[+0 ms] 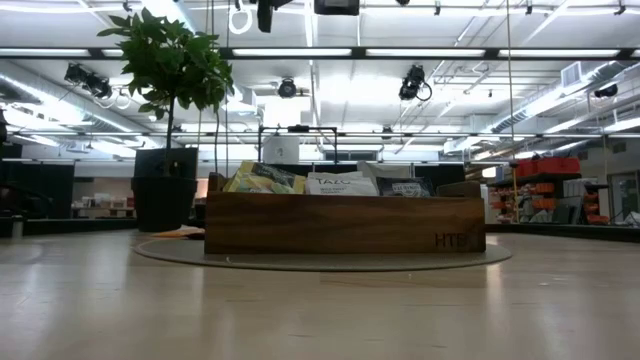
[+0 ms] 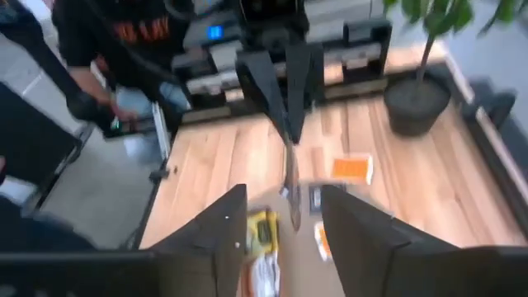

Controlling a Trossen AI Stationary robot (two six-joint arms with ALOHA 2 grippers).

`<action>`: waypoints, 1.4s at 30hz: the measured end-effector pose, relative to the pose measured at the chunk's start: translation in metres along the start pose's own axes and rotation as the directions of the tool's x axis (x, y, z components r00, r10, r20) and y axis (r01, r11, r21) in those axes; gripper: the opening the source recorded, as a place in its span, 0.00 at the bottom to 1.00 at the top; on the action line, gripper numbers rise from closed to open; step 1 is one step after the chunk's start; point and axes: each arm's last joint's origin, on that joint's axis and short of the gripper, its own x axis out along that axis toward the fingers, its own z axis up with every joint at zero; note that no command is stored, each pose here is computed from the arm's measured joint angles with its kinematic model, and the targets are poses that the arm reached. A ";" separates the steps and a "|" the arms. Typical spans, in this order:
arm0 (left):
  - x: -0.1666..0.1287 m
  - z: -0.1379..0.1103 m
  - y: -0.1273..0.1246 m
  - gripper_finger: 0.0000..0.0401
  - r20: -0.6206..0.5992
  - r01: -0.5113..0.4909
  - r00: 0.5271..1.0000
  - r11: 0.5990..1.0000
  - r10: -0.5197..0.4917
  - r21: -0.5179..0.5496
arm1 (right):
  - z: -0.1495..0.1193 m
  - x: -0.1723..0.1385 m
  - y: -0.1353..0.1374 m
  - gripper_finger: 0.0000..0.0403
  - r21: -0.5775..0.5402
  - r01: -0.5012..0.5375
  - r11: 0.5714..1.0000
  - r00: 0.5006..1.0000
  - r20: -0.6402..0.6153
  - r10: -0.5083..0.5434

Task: Pick & Place Tea
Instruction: Put the violet tea bag into the right section of the wooden organizer

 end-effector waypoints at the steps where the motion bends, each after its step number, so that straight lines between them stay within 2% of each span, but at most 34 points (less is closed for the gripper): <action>1: 0.000 0.000 0.000 0.00 -0.005 0.000 1.000 1.000 0.000 0.000 | 0.002 0.003 -0.003 0.42 0.003 0.000 1.000 0.999 -0.035 0.000; 7: 0.000 -0.003 0.000 0.00 -0.035 0.000 0.999 1.000 -0.001 -0.009 | 0.016 0.027 -0.013 0.42 -0.023 -0.021 1.000 0.984 -0.176 0.017; 14: -0.001 -0.011 0.001 0.00 -0.115 -0.013 0.993 0.999 0.007 -0.050 | 0.009 0.059 -0.011 0.43 -0.046 -0.041 0.998 0.968 -0.250 0.028; 19: -0.001 -0.012 0.001 0.00 -0.123 -0.013 0.992 0.999 0.008 -0.048 | 0.011 0.070 -0.005 0.42 -0.117 0.015 0.993 0.968 -0.246 -0.044; 27: -0.001 -0.012 0.001 0.00 -0.121 -0.013 0.993 0.999 0.007 -0.047 | 0.012 0.071 -0.006 0.38 -0.132 0.074 0.988 0.965 -0.239 -0.104; 42: -0.001 -0.012 0.001 0.00 -0.123 -0.014 0.992 0.999 0.009 -0.046 | 0.007 0.088 -0.010 0.29 -0.093 0.066 0.994 0.951 -0.295 -0.090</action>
